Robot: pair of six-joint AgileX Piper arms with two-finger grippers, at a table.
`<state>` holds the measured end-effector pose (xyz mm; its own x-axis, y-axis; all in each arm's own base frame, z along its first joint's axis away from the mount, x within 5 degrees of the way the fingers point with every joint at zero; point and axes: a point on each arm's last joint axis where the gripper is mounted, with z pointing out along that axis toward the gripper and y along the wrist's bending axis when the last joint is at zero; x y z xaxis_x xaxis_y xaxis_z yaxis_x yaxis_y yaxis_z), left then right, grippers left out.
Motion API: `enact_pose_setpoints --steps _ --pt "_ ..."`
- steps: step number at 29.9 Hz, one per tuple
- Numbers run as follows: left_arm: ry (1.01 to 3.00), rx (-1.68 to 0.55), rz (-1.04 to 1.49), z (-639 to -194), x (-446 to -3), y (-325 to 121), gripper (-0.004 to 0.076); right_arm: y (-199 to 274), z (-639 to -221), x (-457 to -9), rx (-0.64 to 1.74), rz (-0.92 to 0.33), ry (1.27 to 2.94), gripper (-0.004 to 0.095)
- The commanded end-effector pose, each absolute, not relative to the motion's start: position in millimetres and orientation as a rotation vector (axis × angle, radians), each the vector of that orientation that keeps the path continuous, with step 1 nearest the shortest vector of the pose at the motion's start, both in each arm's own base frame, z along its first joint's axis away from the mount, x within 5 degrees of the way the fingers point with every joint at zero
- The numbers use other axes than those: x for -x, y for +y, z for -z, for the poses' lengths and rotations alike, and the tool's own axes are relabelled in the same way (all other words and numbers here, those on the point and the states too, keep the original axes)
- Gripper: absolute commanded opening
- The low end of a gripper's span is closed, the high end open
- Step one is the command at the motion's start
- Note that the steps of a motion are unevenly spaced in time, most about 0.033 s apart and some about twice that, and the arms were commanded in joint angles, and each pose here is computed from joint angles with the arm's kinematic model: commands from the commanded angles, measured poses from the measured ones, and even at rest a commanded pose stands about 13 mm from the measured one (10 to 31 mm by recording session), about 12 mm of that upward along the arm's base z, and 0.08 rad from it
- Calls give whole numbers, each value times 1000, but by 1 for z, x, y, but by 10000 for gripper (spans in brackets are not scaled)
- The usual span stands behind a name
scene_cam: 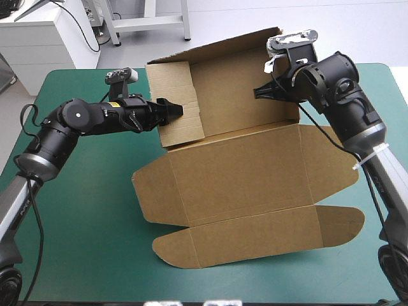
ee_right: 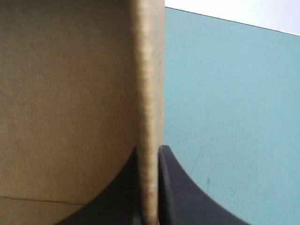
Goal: Fold the box
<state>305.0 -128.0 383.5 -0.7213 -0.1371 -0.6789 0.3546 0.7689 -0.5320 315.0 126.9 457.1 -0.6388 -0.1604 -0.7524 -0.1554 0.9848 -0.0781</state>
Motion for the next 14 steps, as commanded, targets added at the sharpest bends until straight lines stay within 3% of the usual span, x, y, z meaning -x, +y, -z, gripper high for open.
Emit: enact_pose_setpoints --steps 1,9,11,14 --pt "2098 -116 873 -408 -297 -132 459 122 -494 -296 203 -28 2110 1" --pt "2073 -111 859 -407 -296 -137 438 122 -497 -292 206 11 2106 1" --pt "2058 -104 853 -408 -297 -136 375 122 -497 -292 211 16 2110 1" --pt "2041 -113 839 -409 -298 -136 153 122 -497 -292 211 18 2114 1"
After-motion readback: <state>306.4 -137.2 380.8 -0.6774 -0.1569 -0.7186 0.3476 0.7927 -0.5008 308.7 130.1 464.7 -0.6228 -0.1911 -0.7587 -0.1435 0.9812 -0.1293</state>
